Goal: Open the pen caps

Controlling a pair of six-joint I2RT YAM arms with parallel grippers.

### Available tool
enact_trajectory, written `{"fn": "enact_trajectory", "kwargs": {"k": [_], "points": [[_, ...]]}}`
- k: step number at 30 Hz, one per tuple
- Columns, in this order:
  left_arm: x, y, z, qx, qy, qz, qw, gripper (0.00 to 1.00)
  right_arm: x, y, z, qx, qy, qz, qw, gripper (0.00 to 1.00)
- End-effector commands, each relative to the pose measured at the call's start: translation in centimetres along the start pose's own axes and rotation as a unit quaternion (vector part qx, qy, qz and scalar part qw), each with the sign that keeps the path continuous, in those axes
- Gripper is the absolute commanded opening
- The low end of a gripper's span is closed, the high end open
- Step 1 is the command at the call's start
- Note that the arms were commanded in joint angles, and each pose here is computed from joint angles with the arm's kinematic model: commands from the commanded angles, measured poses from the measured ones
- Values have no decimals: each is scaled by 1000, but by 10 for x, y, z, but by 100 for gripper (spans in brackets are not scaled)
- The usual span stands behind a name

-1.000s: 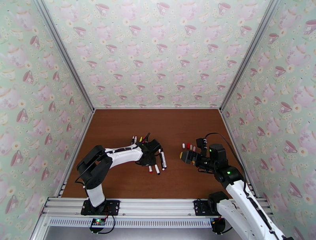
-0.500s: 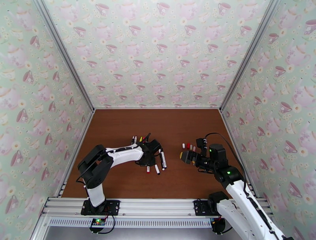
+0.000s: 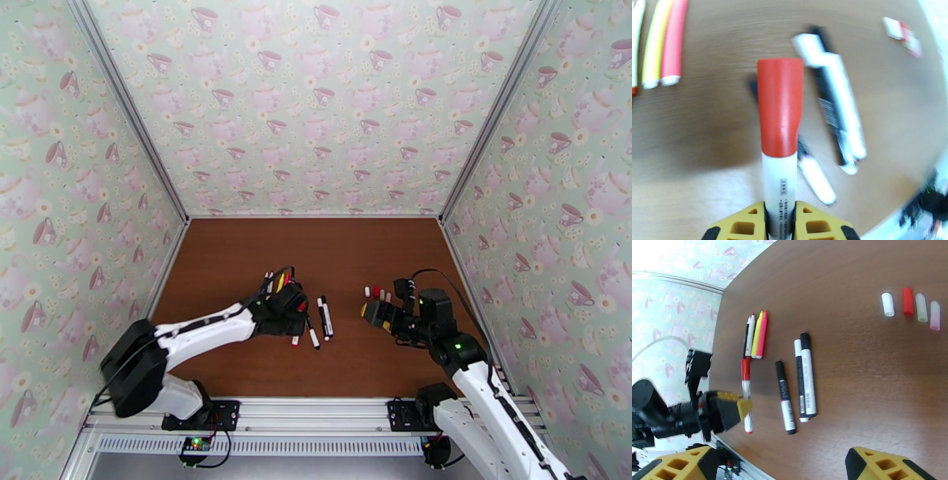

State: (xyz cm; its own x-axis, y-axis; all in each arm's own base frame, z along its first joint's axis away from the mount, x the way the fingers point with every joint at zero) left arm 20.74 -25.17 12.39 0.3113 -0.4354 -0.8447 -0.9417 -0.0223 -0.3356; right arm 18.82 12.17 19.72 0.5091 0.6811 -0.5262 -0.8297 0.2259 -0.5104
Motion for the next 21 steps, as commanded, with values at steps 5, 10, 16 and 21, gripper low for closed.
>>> {"fn": "enact_trajectory", "kwargs": {"k": [5, 10, 16, 21], "points": [[-33, 9, -57, 91, 211, 4, 973, 16, -4, -10, 23, 26, -35, -10, 999, 77], [-39, 14, -72, 107, 246, 9, 963, 16, 0, -14, 40, 12, -35, 0, 999, 74], [-39, 18, -87, 129, 252, 19, 959, 16, 14, -14, 57, -7, -37, 21, 999, 74], [-40, 24, -99, 145, 256, 30, 955, 16, 29, -11, 66, -19, -40, 38, 998, 71]]}}
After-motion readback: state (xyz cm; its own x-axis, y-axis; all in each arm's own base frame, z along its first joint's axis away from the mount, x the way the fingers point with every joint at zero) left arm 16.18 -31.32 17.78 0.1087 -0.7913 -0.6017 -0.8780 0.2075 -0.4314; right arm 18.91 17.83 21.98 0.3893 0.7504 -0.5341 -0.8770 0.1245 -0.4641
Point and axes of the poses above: each hand's point on the last joint's axis, 136 mm out from that joint toward the fingers, its own x axis out along the fingers, its own z axis along the line the jaws close on, y = z × x, the point moved 4 cm from there along -x, back along the fingers, and after that the axes turned 9 degrees about -x, right-handed, at the moved point
